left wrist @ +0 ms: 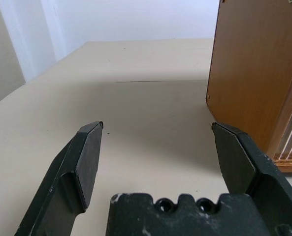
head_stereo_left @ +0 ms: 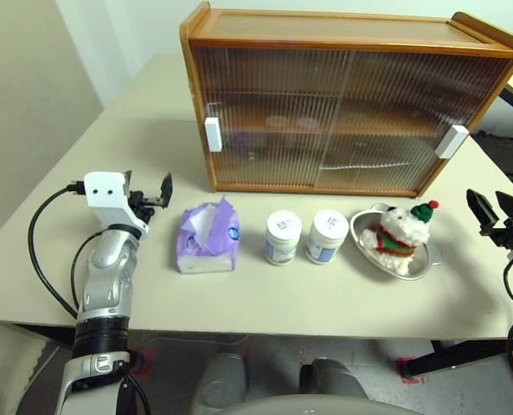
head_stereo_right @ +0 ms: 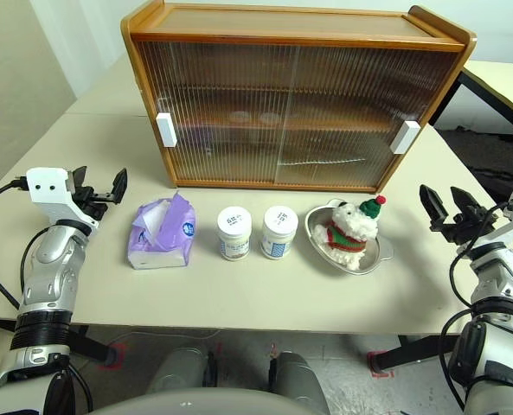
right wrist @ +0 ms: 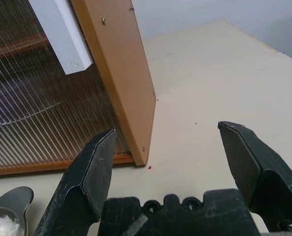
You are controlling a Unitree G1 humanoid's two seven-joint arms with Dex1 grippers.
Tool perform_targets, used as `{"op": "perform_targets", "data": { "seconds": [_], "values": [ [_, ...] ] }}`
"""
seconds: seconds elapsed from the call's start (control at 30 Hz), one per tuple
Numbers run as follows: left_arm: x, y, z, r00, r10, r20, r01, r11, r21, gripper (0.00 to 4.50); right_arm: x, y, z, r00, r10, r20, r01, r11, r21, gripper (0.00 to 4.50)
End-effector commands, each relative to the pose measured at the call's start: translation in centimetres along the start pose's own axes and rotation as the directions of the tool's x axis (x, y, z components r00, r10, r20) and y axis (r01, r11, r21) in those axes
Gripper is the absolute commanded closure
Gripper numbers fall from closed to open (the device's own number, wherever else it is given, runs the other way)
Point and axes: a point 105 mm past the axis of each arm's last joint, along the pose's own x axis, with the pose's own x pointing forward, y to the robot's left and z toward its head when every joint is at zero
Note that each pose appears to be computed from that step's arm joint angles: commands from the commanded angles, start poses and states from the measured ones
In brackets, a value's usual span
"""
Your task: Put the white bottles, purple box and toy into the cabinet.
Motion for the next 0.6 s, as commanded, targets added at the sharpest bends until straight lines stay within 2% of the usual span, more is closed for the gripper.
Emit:
{"op": "perform_targets", "data": {
  "seconds": [0.03,0.13,0.23,0.33,0.47,0.57,0.6],
  "values": [
    [-0.3,2.4,0.2,0.999,0.033,-0.012,-0.032,0.999,0.035,0.00,-0.1,1.4,-0.8,0.997,0.073,0.015,-0.073,0.997,0.009,0.02],
    [-1.0,6.2,0.6,0.997,0.076,-0.018,-0.074,0.995,0.071,0.00,-0.5,4.3,-2.3,0.979,0.198,0.041,-0.199,0.980,0.029,0.02],
    [-1.0,6.2,1.0,0.998,0.064,-0.012,-0.063,0.996,0.071,0.00,-0.2,5.9,-2.1,0.965,0.255,0.063,-0.256,0.966,0.018,0.02],
    [-0.7,5.0,1.2,1.000,0.024,0.002,-0.024,0.998,0.060,0.00,-0.3,6.6,-2.4,0.959,0.276,0.062,-0.278,0.960,0.027,0.02],
    [-0.3,1.1,3.0,0.980,-0.179,0.084,0.176,0.983,0.048,0.00,-1.4,8.6,-1.7,0.924,0.375,0.077,-0.378,0.925,0.029,0.02],
    [-0.3,-0.9,4.3,0.939,-0.321,0.122,0.315,0.947,0.066,0.57,-2.8,10.7,-0.3,0.876,0.475,0.084,-0.479,0.878,0.025,0.00],
    [-0.3,-1.3,4.6,0.928,-0.349,0.130,0.342,0.937,0.076,0.93,-3.2,11.2,0.2,0.863,0.499,0.082,-0.502,0.865,0.021,0.00]
  ]
}}
